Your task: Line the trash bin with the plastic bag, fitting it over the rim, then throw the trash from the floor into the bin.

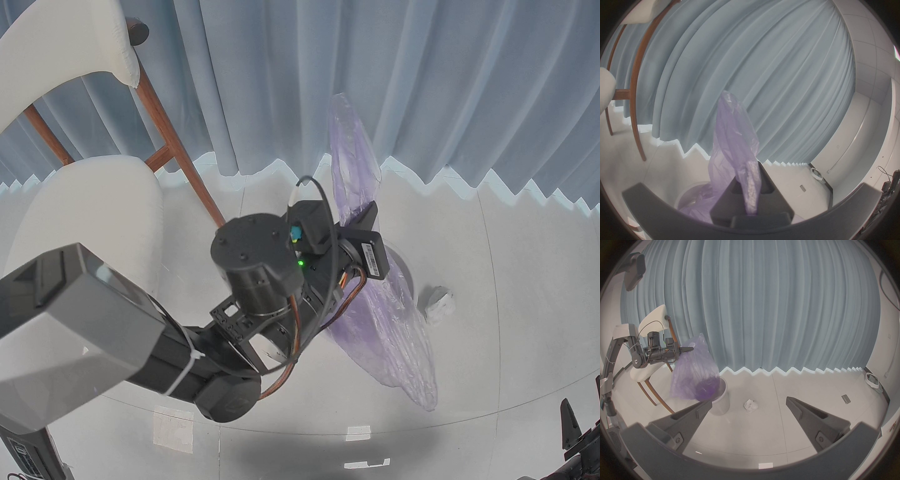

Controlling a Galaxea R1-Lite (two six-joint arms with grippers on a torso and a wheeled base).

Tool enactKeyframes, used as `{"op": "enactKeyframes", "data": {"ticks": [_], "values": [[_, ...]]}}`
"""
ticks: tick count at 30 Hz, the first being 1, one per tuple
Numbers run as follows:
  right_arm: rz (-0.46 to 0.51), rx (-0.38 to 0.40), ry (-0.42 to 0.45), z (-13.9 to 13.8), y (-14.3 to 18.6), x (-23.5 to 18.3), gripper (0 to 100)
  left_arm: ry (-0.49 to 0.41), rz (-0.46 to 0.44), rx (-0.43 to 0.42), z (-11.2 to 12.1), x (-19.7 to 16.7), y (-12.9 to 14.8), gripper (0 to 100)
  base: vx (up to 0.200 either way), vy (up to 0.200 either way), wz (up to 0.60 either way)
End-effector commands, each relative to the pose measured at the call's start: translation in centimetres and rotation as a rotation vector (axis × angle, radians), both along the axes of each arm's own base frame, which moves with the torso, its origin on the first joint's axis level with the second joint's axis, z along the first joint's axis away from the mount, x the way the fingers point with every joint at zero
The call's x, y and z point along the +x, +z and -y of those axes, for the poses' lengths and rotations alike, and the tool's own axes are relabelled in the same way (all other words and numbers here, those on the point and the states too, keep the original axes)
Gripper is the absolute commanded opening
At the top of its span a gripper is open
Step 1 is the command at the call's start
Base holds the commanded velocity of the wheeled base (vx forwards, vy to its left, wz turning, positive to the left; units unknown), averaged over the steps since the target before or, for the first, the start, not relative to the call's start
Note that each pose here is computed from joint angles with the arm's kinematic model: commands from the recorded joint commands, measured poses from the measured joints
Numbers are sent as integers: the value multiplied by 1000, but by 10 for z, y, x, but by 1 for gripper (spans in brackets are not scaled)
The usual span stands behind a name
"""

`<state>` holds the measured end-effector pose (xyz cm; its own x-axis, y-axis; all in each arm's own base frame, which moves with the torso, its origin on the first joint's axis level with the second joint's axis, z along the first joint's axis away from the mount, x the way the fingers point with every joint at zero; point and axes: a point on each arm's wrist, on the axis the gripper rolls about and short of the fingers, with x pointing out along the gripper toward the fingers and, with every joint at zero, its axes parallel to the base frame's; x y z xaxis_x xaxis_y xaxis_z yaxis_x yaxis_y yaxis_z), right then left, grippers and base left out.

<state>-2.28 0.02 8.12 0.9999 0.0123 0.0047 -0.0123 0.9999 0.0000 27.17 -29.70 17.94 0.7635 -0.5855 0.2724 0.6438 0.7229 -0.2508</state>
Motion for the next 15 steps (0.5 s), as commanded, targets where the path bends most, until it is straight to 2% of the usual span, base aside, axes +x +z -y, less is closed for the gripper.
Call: {"op": "enactKeyframes", "data": {"ticks": [1, 3, 7, 9, 15], "values": [[0, 0, 0, 0, -5, 0, 100, -28, -3, 30, 7, -7, -37, 0, 0, 0, 0], [0, 0, 1, 0, -5, 0, 100, -39, 2, 33, 6, -3, -44, 0, 0, 0, 0], [0, 0, 1, 0, -5, 0, 100, -4, -1, 37, -5, 9, -57, 0, 0, 0, 0], [0, 0, 1, 0, -5, 0, 100, -5, 9, 16, -8, 5, -57, 0, 0, 0, 0], [0, 0, -2, 0, -5, 0, 100, -6, -32, 72, -33, -15, -54, 0, 0, 0, 0]]}}
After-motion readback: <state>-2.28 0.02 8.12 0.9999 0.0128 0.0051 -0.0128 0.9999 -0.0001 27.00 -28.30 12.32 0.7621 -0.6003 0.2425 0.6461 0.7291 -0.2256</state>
